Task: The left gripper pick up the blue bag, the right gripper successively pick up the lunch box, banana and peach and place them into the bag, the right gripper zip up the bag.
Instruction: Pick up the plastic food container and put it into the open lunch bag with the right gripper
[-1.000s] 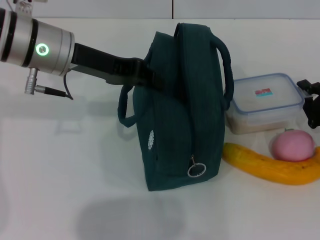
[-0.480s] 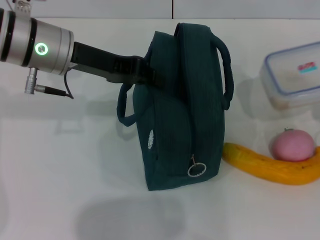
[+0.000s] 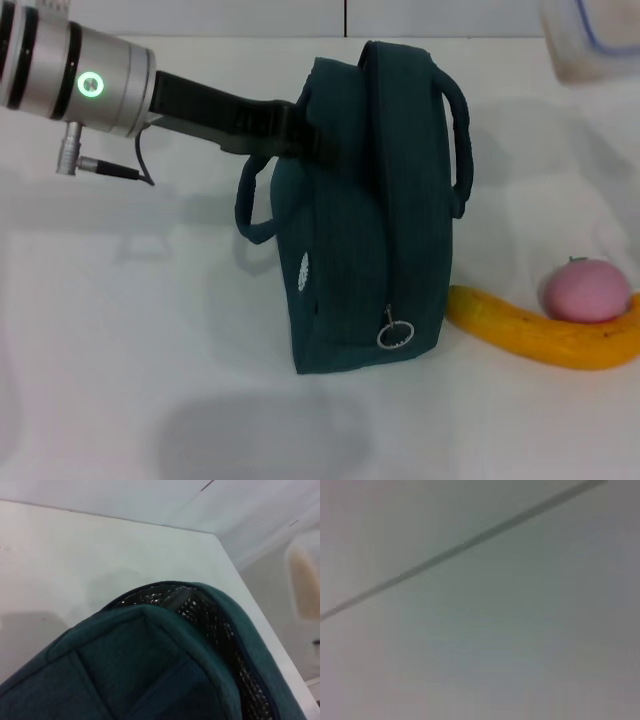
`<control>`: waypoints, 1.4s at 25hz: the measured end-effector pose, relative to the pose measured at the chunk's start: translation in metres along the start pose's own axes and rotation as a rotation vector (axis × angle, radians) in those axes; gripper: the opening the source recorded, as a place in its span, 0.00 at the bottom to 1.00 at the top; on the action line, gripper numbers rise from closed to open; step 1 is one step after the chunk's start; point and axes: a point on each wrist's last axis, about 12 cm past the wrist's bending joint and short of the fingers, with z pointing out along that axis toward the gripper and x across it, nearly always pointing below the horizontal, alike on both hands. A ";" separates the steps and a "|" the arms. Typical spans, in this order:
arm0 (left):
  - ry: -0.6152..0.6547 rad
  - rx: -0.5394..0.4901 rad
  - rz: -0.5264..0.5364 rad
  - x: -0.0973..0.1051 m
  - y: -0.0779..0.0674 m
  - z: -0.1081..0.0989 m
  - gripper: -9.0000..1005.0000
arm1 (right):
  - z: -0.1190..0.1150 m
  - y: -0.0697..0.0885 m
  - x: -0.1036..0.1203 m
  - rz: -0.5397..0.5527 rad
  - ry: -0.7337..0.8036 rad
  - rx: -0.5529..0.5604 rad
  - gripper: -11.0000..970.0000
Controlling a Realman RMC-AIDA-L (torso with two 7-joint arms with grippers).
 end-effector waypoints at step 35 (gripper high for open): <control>0.010 0.021 0.040 -0.013 -0.012 0.006 0.06 | 0.061 -0.049 0.058 -0.369 0.470 0.283 0.21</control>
